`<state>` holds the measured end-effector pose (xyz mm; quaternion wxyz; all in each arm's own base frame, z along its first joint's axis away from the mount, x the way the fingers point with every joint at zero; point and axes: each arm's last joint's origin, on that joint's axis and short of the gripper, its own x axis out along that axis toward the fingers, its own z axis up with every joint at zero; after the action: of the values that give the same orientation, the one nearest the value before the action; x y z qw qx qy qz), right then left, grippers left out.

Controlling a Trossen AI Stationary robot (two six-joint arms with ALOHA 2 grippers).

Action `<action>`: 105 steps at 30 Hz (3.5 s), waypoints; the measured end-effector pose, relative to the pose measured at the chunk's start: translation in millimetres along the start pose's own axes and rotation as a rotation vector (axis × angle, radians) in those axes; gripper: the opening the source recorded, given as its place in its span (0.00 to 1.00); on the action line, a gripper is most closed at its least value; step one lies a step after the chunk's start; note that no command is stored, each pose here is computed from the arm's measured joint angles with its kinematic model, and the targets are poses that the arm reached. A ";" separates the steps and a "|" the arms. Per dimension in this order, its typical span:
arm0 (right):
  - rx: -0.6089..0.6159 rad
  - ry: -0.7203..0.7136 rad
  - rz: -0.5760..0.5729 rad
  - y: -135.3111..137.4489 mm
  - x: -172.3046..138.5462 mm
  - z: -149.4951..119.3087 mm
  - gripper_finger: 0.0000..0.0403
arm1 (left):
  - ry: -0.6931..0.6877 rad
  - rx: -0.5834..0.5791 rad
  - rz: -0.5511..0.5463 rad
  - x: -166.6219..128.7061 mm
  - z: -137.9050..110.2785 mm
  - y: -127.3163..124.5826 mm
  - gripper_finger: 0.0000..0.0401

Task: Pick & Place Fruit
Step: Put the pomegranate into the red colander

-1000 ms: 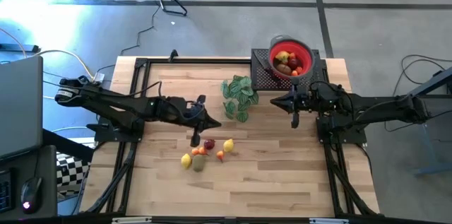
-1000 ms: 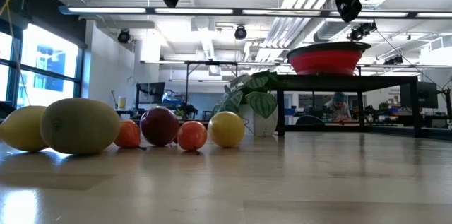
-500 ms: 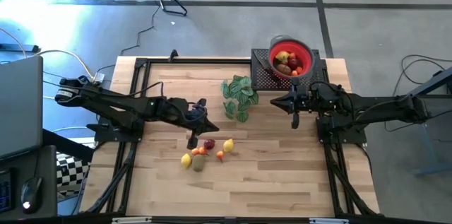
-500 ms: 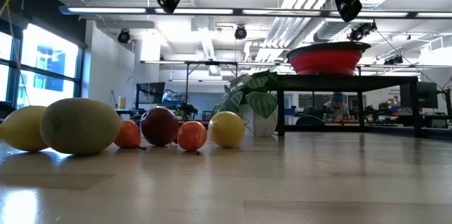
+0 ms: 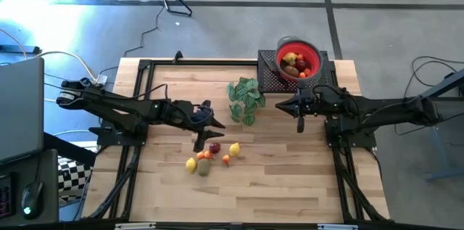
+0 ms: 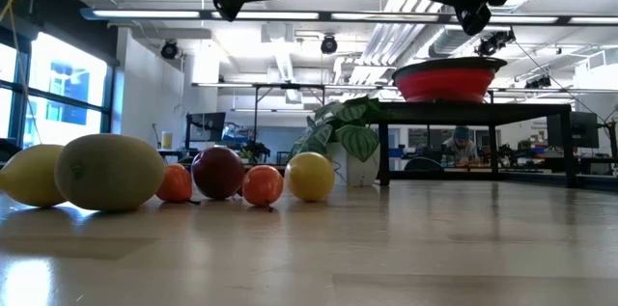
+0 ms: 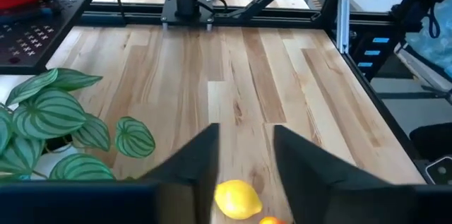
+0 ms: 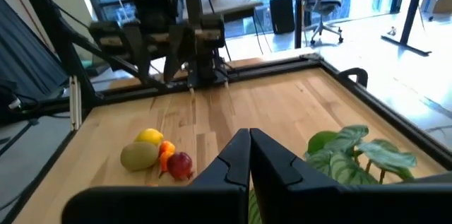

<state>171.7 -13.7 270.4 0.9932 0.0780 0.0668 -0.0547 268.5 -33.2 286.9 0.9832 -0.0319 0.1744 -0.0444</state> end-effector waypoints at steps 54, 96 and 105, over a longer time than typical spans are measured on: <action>-0.023 0.011 -0.001 -0.2 6.0 -2.1 0.01 | 0.306 -0.359 -0.043 16.6 -34.6 -9.6 0.71; -0.026 0.015 -0.002 -0.2 6.0 -2.4 0.01 | 0.618 -0.367 0.088 67.8 -100.7 -11.4 0.71; -0.027 0.016 -0.002 -0.3 6.0 -2.5 0.01 | 0.643 -0.359 0.120 75.5 -110.9 -10.2 0.71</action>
<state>177.3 -14.1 267.1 0.9935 0.0652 0.0753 -0.0542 300.0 -56.0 158.1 0.8578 -0.1782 0.4808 0.0368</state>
